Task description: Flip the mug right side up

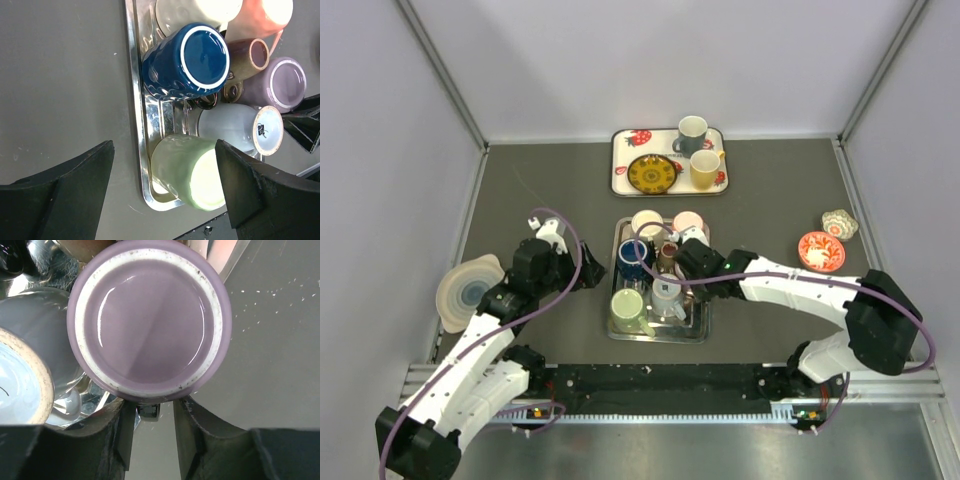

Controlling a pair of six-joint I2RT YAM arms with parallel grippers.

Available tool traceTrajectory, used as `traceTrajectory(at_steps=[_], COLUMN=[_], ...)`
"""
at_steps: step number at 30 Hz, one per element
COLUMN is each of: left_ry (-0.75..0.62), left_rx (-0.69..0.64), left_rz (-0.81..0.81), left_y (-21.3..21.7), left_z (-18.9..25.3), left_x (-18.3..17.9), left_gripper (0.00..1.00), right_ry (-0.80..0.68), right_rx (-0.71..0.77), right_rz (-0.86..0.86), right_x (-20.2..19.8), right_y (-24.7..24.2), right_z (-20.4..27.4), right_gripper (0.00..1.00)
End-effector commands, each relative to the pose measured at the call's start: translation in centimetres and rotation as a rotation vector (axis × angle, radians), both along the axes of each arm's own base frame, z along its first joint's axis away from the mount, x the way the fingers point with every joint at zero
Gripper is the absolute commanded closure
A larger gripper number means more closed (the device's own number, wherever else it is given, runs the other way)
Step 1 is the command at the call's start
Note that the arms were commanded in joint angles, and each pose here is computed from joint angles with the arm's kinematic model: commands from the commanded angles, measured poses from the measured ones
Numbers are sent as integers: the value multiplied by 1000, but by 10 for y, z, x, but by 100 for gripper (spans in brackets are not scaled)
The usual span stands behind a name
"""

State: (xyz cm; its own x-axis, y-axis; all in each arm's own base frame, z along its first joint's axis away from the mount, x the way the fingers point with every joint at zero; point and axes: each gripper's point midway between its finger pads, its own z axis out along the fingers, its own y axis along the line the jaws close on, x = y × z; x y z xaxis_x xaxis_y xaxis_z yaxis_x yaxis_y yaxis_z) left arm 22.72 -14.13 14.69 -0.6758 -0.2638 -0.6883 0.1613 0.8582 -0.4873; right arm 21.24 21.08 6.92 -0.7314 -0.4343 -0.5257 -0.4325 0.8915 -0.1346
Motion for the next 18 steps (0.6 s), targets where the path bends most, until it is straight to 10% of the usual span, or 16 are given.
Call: traceTrajectory(at_steps=[1, 7, 18], left_ry=[-40, -40, -53], left_rx=[-28, -28, -39], left_rz=[-6, -8, -7], left_y=[-4, -4, -6], left_z=[8, 8, 15], left_x=[4, 4, 5], left_gripper=[13, 13, 13], right_ry=[-74, -99, -154], right_rx=[23, 28, 119], right_rz=[-6, -19, 18], right_x=[14, 16, 5], right_y=[12, 8, 5], right_z=[18, 25, 71], right_gripper=[70, 100, 100])
